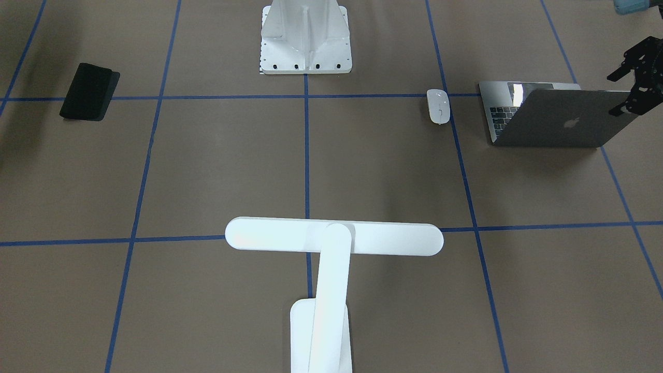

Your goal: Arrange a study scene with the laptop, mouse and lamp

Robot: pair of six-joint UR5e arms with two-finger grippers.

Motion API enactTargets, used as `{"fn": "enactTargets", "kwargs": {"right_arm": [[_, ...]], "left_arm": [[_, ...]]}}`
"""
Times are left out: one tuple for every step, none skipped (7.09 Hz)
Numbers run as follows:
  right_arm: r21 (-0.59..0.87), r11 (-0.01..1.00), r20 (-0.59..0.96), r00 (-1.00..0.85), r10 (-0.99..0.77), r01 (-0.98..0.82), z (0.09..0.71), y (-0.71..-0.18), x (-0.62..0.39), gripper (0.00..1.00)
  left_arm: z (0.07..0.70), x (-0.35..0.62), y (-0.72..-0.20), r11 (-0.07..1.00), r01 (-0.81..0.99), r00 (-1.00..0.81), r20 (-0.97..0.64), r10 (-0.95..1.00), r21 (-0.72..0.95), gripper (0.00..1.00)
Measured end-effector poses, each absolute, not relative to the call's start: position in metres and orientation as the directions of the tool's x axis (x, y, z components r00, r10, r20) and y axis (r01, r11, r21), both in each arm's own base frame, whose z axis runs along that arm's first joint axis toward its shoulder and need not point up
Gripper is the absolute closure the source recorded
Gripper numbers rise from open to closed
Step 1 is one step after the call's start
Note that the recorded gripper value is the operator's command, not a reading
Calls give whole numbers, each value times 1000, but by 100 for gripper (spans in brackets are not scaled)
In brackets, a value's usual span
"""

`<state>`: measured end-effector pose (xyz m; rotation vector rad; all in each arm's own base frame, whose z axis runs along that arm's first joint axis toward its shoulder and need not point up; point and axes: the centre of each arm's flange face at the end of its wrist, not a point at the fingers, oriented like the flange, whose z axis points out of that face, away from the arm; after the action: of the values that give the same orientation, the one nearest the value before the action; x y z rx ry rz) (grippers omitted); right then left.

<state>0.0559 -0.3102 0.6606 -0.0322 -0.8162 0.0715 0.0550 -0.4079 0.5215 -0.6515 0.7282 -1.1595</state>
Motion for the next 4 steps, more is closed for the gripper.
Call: {"fn": "enactTargets", "kwargs": {"right_arm": [[-56,997,729,680,76,-51,660,-309,56,0],[-54,997,730,679,74,-51,658,-308,56,0],[-51,997,731,679,72,-51,657,-308,56,0],[-49,998,732,678,70,-51,655,-309,56,0]], "left_arm": [[520,69,-405,260,574,232,-151,-961,-776,0],[520,85,-402,257,586,238,-140,-961,-768,0],[523,96,-398,255,600,245,-130,-961,-758,3],[528,100,-396,253,613,247,-122,-961,-749,21]]}}
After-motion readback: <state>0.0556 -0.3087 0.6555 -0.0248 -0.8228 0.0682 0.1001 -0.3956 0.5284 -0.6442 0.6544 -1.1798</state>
